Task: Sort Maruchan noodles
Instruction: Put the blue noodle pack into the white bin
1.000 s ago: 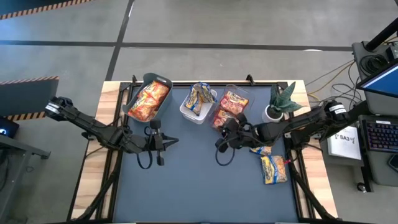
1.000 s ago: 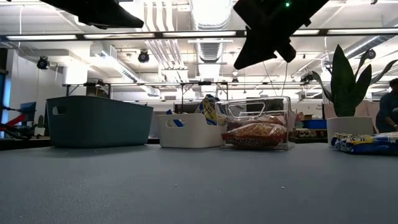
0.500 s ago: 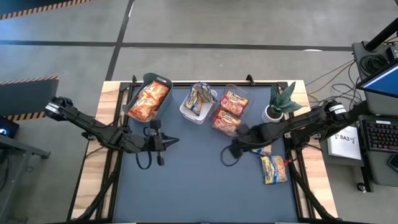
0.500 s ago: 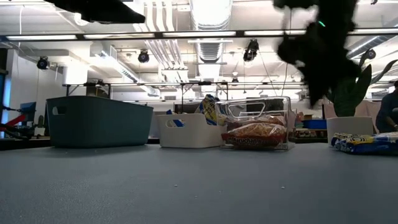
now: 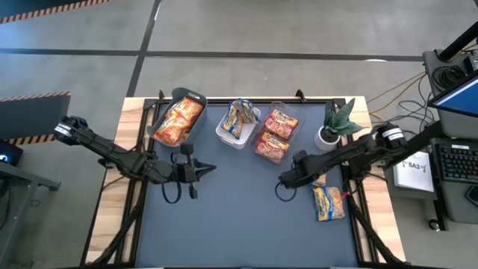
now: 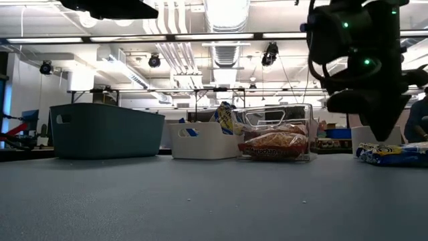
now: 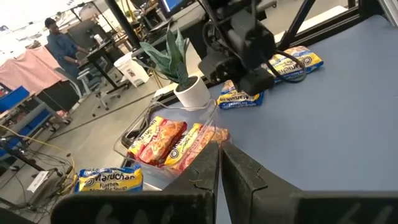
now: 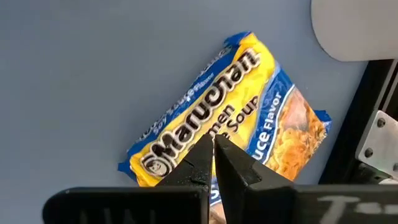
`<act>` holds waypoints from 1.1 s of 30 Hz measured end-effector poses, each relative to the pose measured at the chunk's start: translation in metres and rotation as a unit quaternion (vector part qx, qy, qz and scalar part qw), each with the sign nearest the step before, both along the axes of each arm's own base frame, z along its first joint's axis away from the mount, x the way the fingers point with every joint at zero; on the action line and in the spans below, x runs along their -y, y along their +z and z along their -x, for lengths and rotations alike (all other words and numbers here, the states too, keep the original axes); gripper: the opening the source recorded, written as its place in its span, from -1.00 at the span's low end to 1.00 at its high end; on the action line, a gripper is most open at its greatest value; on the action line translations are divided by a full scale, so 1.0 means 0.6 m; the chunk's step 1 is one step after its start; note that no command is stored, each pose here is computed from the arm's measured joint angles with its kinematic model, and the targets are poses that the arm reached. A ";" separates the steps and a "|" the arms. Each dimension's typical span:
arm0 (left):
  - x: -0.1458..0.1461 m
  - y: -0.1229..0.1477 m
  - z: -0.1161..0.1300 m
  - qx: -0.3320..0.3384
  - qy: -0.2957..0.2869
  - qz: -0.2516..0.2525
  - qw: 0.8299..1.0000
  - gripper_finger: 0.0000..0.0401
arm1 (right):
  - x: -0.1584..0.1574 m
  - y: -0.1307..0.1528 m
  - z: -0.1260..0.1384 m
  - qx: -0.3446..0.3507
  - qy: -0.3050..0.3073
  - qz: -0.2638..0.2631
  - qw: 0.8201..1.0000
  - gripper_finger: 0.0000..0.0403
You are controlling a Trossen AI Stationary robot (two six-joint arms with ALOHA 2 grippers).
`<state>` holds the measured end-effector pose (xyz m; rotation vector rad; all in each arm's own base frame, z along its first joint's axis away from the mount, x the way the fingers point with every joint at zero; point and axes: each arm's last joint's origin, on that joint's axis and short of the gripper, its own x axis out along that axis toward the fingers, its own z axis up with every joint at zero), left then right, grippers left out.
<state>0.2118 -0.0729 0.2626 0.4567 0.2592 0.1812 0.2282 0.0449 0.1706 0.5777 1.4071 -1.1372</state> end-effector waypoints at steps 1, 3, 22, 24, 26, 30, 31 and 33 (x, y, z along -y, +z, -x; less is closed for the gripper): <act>0.000 0.000 0.000 0.000 0.000 0.000 1.000 -1.00 | -0.003 -0.004 -0.001 -0.006 0.004 0.001 1.000 -0.96; 0.000 0.000 0.000 0.000 0.000 0.000 1.000 -1.00 | -0.007 -0.015 -0.004 -0.017 0.011 0.003 1.000 -0.96; 0.001 0.006 -0.001 0.010 -0.002 -0.005 1.000 -1.00 | -0.089 0.080 -0.135 0.278 0.191 -0.063 0.939 -0.96; 0.001 0.006 -0.001 0.010 -0.002 -0.003 1.000 -1.00 | -0.099 0.103 -0.135 0.293 0.205 -0.067 0.931 -0.96; 0.001 0.006 -0.001 0.011 -0.001 0.000 1.000 -1.00 | -0.105 0.118 -0.127 0.306 0.208 -0.072 0.926 -0.96; 0.001 0.006 -0.001 0.011 0.000 0.005 1.000 -1.00 | -0.107 0.118 -0.108 0.289 0.164 -0.084 0.939 -0.96; 0.001 0.006 -0.001 0.011 0.000 0.005 1.000 -1.00 | -0.106 0.114 -0.102 0.274 0.160 -0.080 0.945 -0.96; 0.001 0.006 -0.001 0.012 0.000 0.005 1.000 -1.00 | -0.103 0.102 -0.093 0.245 0.152 -0.065 0.955 -0.96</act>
